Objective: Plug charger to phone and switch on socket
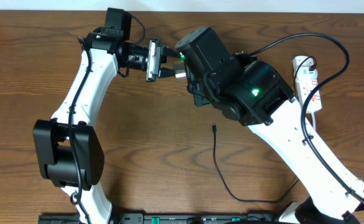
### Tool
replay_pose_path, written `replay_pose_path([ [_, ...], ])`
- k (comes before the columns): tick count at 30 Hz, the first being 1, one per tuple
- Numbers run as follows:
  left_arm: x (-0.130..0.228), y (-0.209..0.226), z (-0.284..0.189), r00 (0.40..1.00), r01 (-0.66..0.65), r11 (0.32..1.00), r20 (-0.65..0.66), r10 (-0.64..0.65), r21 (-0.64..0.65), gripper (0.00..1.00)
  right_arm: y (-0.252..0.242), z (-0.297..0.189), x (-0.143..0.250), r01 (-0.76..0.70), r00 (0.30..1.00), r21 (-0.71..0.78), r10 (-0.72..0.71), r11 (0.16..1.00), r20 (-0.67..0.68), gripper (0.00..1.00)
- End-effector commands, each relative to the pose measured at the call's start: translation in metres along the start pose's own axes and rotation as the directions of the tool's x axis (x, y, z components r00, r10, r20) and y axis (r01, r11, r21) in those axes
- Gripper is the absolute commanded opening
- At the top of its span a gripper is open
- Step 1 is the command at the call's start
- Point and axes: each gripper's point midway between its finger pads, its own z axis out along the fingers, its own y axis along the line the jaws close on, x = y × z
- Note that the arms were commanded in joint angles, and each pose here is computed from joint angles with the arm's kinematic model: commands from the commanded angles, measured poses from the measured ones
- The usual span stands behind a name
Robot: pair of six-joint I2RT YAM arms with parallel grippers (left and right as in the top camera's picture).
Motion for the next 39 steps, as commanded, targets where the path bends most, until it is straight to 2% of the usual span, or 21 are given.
replay_pose_path([
  [1,0.020,-0.010,-0.003,0.999,-0.044,0.999,-0.020,0.044,0.013,0.26,0.001,-0.006,0.005,-0.004,1.000,-0.015,0.004,1.000,-0.010,0.04],
  [5,0.020,-0.010,-0.003,0.999,-0.044,0.999,-0.020,0.045,0.013,0.19,0.000,-0.006,0.007,0.006,1.000,-0.010,-0.006,1.000,-0.022,0.04],
  [6,0.020,-0.010,-0.003,0.999,-0.044,0.999,-0.020,0.045,0.013,0.14,0.000,-0.006,0.007,0.008,1.000,-0.009,-0.008,1.000,-0.023,0.04],
  [9,0.020,-0.010,-0.003,0.999,-0.044,0.999,-0.020,0.045,0.013,0.08,0.000,-0.006,0.007,0.023,0.999,-0.009,-0.023,1.000,-0.024,0.06],
  [15,0.020,-0.010,-0.003,0.999,-0.044,0.999,-0.020,0.045,0.013,0.07,-0.001,-0.006,0.009,0.063,0.997,-0.005,-0.063,0.998,-0.037,0.14],
  [17,0.020,-0.010,-0.003,0.999,-0.044,0.999,-0.020,0.045,0.013,0.07,-0.001,-0.006,0.009,0.073,0.997,-0.005,-0.073,0.997,-0.036,0.20],
  [21,0.020,-0.010,-0.003,0.999,-0.045,0.999,-0.020,0.045,0.013,0.07,0.000,-0.006,0.008,0.128,0.991,-0.010,-0.128,0.992,-0.027,0.47],
  [25,0.020,-0.010,-0.004,0.999,-0.047,0.999,-0.018,0.047,0.013,0.07,0.004,-0.006,0.000,0.220,0.976,-0.021,-0.220,0.975,0.002,0.70],
  [31,0.018,-0.016,-0.004,0.992,-0.124,0.992,-0.013,0.124,0.018,0.07,0.015,-0.019,-0.024,0.331,0.943,-0.048,-0.330,0.942,0.039,0.79],
  [36,0.015,-0.016,-0.004,0.991,-0.132,0.991,0.003,0.132,0.015,0.07,0.026,-0.038,-0.051,0.404,0.913,-0.076,-0.398,0.911,0.087,0.85],
  [39,0.013,-0.022,-0.004,0.980,-0.198,0.980,0.017,0.198,0.017,0.07,0.027,-0.047,-0.072,0.435,0.897,-0.065,-0.425,0.898,0.122,0.89],
])
